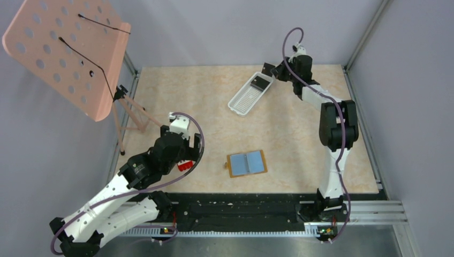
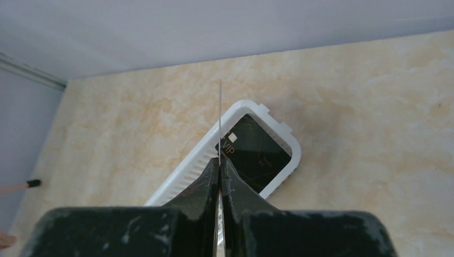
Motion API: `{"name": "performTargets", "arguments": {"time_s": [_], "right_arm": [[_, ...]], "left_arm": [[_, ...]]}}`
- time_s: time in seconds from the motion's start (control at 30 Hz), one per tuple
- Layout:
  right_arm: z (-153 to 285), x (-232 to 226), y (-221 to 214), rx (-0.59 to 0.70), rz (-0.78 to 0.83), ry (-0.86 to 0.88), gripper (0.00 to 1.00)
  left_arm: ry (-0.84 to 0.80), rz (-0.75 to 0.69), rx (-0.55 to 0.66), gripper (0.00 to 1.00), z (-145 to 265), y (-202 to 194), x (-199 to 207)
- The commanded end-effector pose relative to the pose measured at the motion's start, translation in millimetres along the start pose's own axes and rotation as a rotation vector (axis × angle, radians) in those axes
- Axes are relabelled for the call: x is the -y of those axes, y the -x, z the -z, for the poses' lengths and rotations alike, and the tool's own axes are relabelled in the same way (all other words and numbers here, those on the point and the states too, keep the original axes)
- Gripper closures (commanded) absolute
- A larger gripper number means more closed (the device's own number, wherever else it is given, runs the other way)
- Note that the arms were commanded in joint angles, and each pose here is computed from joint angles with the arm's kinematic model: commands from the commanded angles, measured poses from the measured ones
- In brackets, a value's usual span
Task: Take the credit cards out of the card holder
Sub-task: Place the credit card in the storage box.
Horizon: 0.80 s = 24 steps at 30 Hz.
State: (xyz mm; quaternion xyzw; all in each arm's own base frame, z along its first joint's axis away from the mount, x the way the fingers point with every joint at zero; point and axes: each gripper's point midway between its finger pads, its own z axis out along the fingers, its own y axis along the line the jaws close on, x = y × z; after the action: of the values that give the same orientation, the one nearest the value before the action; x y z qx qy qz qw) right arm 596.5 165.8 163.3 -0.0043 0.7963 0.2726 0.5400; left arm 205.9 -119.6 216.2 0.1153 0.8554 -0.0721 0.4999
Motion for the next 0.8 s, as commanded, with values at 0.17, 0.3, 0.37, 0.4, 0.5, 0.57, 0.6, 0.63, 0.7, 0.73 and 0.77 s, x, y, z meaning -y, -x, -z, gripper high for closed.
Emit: {"name": "performTargets", "arguments": {"time_s": [0.17, 0.3, 0.37, 0.4, 0.5, 0.57, 0.6, 0.63, 0.7, 0.73, 0.77], "right_arm": [[-14, 3, 7, 0.046, -0.499, 0.052, 1.0], [-15, 2, 1, 0.052, -0.569, 0.075, 1.0], [-17, 6, -4, 0.049, -0.596, 0.059, 1.0], [-17, 8, -6, 0.048, -0.611, 0.05, 1.0], [-22, 11, -13, 0.036, -0.638, 0.046, 1.0], [-25, 13, -20, 0.015, -0.657, 0.042, 1.0], [-26, 13, -23, 0.006, -0.666, 0.041, 1.0], [-26, 14, -25, 0.001, -0.675, 0.041, 1.0], [-27, 14, -30, -0.01, -0.69, 0.043, 1.0], [-28, 15, -32, -0.015, -0.697, 0.042, 1.0], [-28, 15, -34, -0.019, -0.707, 0.04, 1.0]], "left_arm": [[-0.006, 0.031, 0.036, 0.09, -4, 10, -1], [-0.013, 0.032, 0.034, 0.1, -4, 10, 0], [-0.015, 0.032, 0.035, 0.09, -4, 11, 0], [-0.017, 0.032, 0.035, 0.09, -4, 11, 0], [-0.019, 0.033, 0.034, 0.09, -4, 11, 1], [-0.021, 0.033, 0.034, 0.09, -4, 11, 1], [-0.021, 0.034, 0.034, 0.09, -4, 11, 1], [-0.021, 0.033, 0.034, 0.09, -4, 11, 1], [-0.023, 0.037, 0.035, 0.1, -4, 11, 1], [-0.025, 0.035, 0.034, 0.1, -4, 11, 1], [-0.027, 0.034, 0.035, 0.1, -4, 11, 1]]}}
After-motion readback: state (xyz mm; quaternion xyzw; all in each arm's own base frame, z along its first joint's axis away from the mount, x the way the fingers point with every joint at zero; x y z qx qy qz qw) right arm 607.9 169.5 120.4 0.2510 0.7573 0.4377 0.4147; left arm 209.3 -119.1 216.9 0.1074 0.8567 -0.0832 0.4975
